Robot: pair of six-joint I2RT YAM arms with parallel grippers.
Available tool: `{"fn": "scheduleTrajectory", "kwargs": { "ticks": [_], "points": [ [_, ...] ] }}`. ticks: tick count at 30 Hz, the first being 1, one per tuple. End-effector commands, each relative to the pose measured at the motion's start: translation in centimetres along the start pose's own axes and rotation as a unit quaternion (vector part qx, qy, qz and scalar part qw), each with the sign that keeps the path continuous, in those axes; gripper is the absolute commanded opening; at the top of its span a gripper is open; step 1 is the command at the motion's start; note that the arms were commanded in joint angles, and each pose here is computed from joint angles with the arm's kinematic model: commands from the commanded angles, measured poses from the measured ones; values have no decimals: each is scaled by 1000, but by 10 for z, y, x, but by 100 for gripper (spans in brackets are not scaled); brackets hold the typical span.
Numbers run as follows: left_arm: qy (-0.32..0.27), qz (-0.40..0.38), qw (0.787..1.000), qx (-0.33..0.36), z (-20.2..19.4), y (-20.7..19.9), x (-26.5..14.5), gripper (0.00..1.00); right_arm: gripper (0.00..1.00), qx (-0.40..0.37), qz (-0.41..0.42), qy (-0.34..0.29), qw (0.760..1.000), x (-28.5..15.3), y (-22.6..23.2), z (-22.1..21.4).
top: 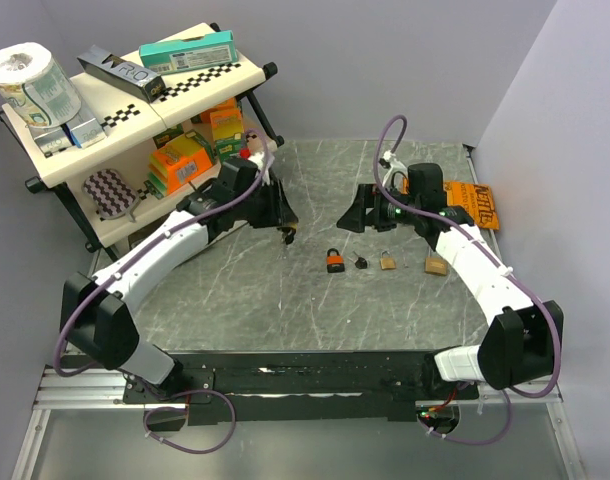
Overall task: Lock with the key
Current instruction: Pick up the lock from the center of the board, then lock the lock.
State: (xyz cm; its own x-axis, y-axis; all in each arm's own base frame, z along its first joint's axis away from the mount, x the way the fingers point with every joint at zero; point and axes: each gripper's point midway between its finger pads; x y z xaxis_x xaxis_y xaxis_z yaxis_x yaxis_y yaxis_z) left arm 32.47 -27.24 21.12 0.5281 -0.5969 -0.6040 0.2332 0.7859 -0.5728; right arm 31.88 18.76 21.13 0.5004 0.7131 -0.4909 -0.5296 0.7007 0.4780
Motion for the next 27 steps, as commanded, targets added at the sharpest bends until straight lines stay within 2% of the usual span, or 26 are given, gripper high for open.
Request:
{"fn": "scheduleTrajectory", "kwargs": {
  "ticks": [1,4,12,17,21,27],
  "points": [
    [-91,-34,985,-143,50,-43,-13,2,100,-25,35,-71,997,-5,32,33],
    [-85,-31,983,-159,52,-47,-9,3,100,-15,58,-64,996,3,42,28],
    [-91,-19,969,-229,56,-45,-4,2,100,-48,91,-37,994,22,73,14],
    [-89,-25,958,-270,57,-51,-4,3,100,-39,61,-41,997,34,73,24],
    [-77,-32,955,-286,54,-55,0,7,100,-28,35,-56,997,44,72,38],
    [-60,-53,942,-325,51,-64,2,7,99,-19,-15,-72,997,57,63,54]
  ]
}}
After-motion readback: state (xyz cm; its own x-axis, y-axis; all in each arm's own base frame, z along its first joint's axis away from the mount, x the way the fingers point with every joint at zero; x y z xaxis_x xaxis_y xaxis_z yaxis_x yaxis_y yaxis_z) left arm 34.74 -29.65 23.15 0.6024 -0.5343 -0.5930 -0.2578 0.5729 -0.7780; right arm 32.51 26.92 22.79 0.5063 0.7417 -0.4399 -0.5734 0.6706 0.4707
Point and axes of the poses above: each gripper's point midway between its finger pads, its own x axis out along the fingers, its own y axis along the line the jaws close on, z = x × y, and after that the axes turned 6 degrees about -x, right-handed
